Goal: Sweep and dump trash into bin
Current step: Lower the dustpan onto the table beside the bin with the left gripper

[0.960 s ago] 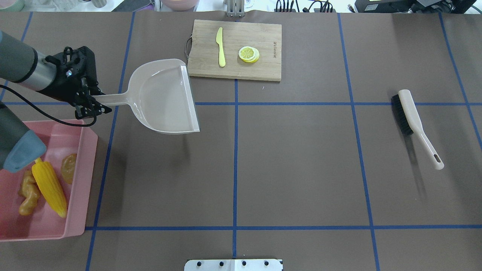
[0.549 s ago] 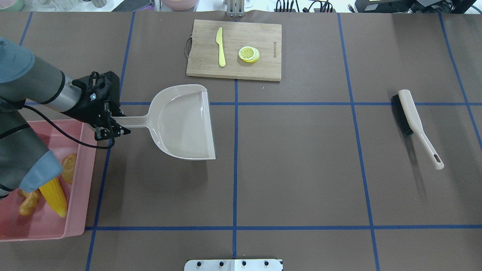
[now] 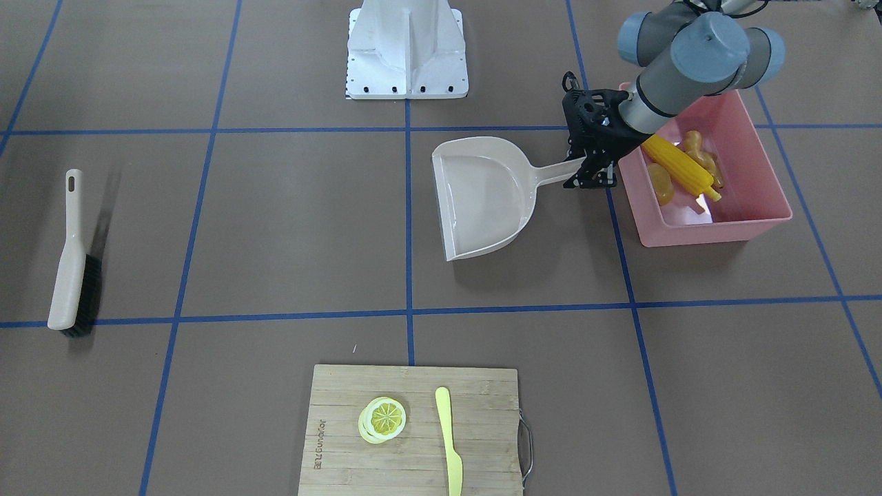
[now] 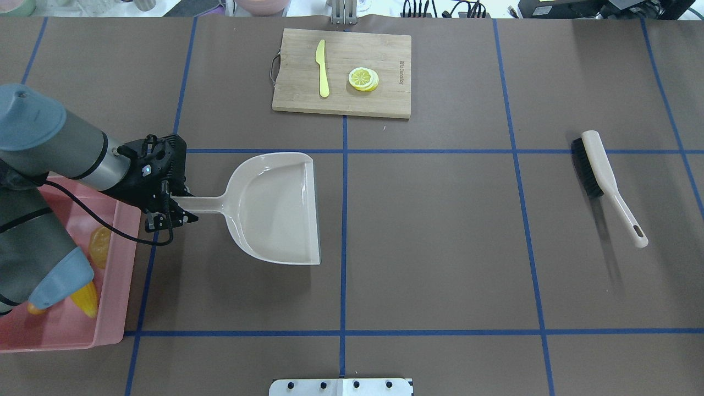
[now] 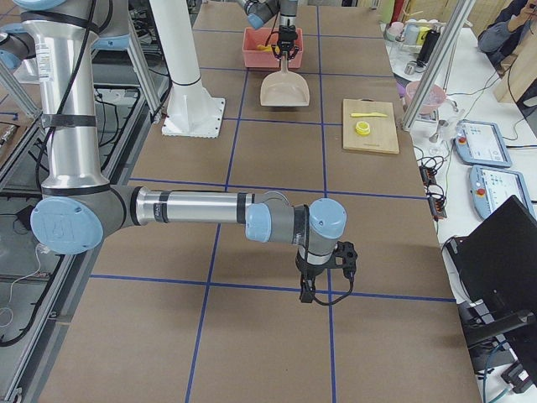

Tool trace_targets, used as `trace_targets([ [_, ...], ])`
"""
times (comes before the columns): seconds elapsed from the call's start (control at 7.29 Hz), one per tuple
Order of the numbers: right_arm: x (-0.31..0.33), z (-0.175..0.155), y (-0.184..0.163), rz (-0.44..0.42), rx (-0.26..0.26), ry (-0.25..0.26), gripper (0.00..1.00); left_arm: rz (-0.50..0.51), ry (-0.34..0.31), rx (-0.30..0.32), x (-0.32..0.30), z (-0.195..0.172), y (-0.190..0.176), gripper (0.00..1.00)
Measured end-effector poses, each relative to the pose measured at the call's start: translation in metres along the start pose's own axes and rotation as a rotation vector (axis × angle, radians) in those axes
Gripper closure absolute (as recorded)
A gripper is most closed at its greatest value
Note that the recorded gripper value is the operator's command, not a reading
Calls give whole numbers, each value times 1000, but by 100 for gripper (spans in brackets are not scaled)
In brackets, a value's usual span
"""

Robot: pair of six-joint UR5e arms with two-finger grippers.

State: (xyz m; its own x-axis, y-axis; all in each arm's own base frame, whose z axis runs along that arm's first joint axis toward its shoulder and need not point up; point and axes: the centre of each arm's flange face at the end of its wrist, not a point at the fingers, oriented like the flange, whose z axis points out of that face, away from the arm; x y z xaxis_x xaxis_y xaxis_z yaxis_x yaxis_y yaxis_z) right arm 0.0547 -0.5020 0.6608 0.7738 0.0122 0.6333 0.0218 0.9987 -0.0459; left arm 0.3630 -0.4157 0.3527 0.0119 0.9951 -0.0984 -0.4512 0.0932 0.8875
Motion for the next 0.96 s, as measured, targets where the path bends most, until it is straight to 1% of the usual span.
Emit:
trace_targets([
  [0.27,0,0,0,-1,1,0,0,21,-3,18,8,3,28,100],
  [0.41,0,0,0,-1,1,0,0,53,-5,23,10,6,43,100],
  [0.55,0,0,0,-1,1,0,0,97,-5,21,9,10,52,95],
  [0.69,0,0,0,-1,1,0,0,124,-5,17,8,12,57,1],
  [0.96,0,0,0,-1,1,0,0,134,-3,9,6,16,63,2],
])
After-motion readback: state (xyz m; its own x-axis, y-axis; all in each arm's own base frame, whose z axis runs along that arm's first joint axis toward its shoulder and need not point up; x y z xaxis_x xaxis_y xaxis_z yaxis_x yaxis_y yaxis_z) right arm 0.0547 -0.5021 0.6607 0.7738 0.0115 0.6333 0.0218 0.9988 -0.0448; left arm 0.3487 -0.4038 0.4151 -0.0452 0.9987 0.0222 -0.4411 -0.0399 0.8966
